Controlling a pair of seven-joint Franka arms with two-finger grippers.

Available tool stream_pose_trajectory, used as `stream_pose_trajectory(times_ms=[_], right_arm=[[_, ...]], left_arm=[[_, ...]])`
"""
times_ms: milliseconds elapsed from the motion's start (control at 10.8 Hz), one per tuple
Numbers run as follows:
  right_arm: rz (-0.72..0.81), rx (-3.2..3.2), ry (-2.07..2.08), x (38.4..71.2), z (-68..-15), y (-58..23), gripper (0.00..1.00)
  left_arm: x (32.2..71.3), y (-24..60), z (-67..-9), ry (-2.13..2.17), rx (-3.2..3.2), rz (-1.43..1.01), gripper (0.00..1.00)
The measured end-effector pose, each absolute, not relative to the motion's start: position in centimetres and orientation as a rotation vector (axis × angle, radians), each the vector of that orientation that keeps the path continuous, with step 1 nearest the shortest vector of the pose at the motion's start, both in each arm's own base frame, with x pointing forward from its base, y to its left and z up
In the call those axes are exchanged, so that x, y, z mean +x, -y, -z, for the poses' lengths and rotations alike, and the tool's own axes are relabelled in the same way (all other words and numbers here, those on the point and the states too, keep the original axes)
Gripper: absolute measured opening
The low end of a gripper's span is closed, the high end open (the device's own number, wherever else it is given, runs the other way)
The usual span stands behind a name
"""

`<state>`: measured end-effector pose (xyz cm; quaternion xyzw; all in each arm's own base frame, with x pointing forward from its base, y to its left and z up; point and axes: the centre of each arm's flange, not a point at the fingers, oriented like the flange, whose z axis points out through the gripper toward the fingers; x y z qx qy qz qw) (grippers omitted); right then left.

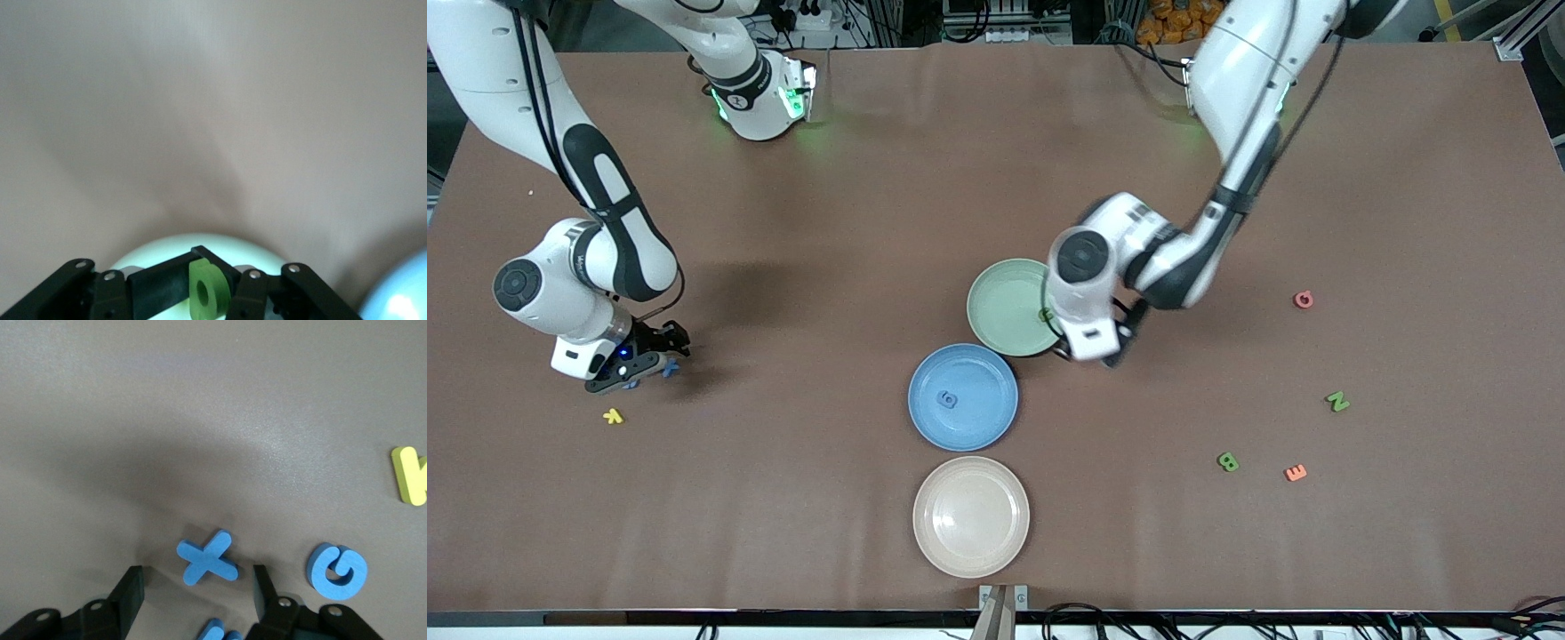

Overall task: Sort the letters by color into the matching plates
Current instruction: 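Drop the green q onto the green plate while the right gripper grasps blue X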

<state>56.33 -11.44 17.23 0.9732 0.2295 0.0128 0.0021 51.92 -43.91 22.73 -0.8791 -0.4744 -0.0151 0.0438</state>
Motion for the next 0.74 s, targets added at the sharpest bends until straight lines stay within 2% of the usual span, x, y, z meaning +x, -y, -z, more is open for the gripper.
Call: stream_pose_trajectory(times_ms=[93,186,279,372,465,744], right_arm=[[-0.041,3.053,-0.721,56.3,-17.2,11.4,0.67],[-0.042,3.052,-0.721,56.3,-17.1,11.4,0.66],[-0.047,3.051,-0.722,56.3,-17.2,11.4,0.58],[-0.048,3.050,-0.722,56.3,-17.2,11.4,0.56],[-0.051,3.050,-0.724,56.4,-17.3,11.3,0.51],[-0.052,3.050,-0.726,56.4,-17.3,11.3,0.47]], left_arm=[[49.0,47.2,-22.8,1.404,-2.706,0.052,0.00],[46.3,49.8,-22.9,1.359,-2.726,0.058,0.00],[44.0,51.8,-22.9,1.320,-2.741,0.063,0.00],[42.5,53.0,-22.8,1.287,-2.752,0.065,0.00],[41.8,53.5,-22.8,1.269,-2.757,0.066,0.00],[42.4,52.9,-22.4,1.254,-2.752,0.068,0.00]])
